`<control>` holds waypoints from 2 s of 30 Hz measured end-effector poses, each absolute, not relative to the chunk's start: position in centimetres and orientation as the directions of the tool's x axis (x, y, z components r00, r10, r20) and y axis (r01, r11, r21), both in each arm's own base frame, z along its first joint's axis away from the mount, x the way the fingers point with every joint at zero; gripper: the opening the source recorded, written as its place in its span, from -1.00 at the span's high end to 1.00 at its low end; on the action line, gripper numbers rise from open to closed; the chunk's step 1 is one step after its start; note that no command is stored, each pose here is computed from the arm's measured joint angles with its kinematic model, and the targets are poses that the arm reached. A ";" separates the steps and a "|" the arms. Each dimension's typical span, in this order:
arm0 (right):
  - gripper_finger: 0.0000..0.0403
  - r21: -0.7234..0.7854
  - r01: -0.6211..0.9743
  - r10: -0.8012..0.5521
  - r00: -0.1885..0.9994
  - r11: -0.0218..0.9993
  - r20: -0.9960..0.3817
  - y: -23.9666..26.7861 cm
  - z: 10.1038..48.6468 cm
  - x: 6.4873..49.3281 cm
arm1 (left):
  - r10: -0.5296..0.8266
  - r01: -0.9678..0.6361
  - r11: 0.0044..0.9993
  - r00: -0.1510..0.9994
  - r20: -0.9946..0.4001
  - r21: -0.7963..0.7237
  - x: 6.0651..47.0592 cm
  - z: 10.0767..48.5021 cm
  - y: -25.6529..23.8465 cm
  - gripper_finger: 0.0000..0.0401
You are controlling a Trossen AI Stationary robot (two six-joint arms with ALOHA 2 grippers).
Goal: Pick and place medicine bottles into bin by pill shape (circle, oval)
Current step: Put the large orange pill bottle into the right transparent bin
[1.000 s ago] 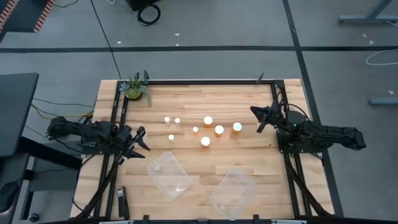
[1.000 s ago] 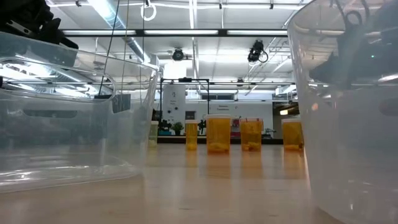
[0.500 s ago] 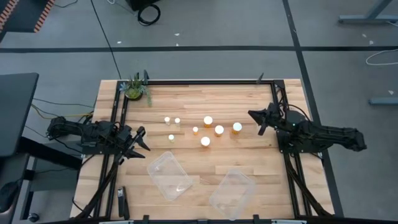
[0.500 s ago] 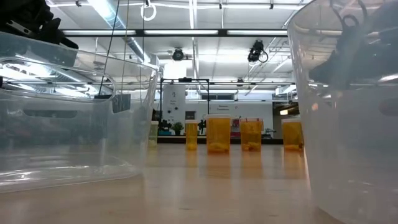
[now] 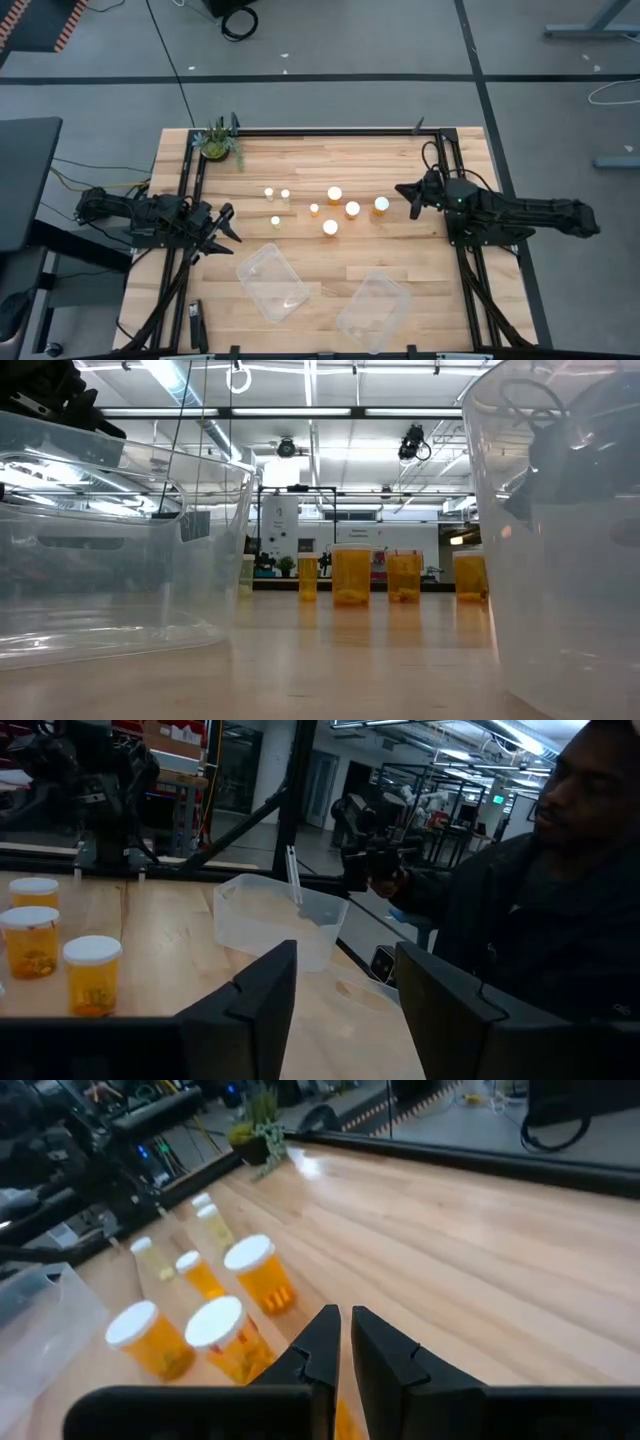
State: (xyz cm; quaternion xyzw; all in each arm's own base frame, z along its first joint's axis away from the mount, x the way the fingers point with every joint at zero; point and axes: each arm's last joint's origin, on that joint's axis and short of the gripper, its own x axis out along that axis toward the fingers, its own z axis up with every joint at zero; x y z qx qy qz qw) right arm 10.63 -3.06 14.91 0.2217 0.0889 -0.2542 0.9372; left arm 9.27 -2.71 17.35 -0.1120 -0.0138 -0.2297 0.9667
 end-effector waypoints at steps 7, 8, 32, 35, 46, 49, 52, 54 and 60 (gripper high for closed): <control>0.80 0.389 0.487 -0.381 0.868 0.782 -0.319 -3.0 16.0 11.2 | -0.441 0.447 0.869 0.894 0.078 -0.210 9.3 17.4 -2.7 0.10; 0.79 0.390 0.483 -0.371 0.868 0.784 -0.329 -3.0 16.3 11.3 | -0.441 0.447 0.869 0.894 0.078 -0.210 9.3 17.4 -2.7 0.10; -0.03 0.177 0.508 -0.241 0.651 0.843 -0.720 -3.9 20.3 18.3 | -0.441 0.447 0.869 0.894 0.078 -0.210 9.3 17.4 -2.7 0.10; -0.11 0.144 0.504 -0.223 0.597 0.852 -0.771 -4.0 20.6 19.3 | -0.441 0.447 0.870 0.894 0.078 -0.210 9.3 17.4 -2.7 0.10; -0.40 0.041 0.486 -0.182 0.403 0.873 -0.897 -4.6 20.5 22.3 | -0.441 0.447 0.869 0.894 0.078 -0.210 9.3 17.4 -2.7 0.10; -0.49 0.043 0.469 -0.161 0.387 0.882 -0.908 -4.6 20.6 22.9 | -0.441 0.447 0.869 0.894 0.078 -0.210 9.3 17.4 -2.7 0.10; -0.58 0.069 0.451 -0.123 0.383 0.890 -0.916 -4.6 20.6 23.5 | -0.441 0.447 0.869 0.894 0.078 -0.210 9.3 17.4 -2.7 0.12; -0.63 0.071 0.446 -0.115 0.375 0.892 -0.920 -4.6 20.4 23.8 | -0.441 0.447 0.869 0.894 0.078 -0.210 9.3 17.4 -2.7 0.12; -0.75 0.046 0.430 -0.107 0.325 0.902 -0.940 -4.7 19.2 24.3 | -0.441 0.447 0.869 0.894 0.078 -0.210 9.3 17.4 -2.7 0.10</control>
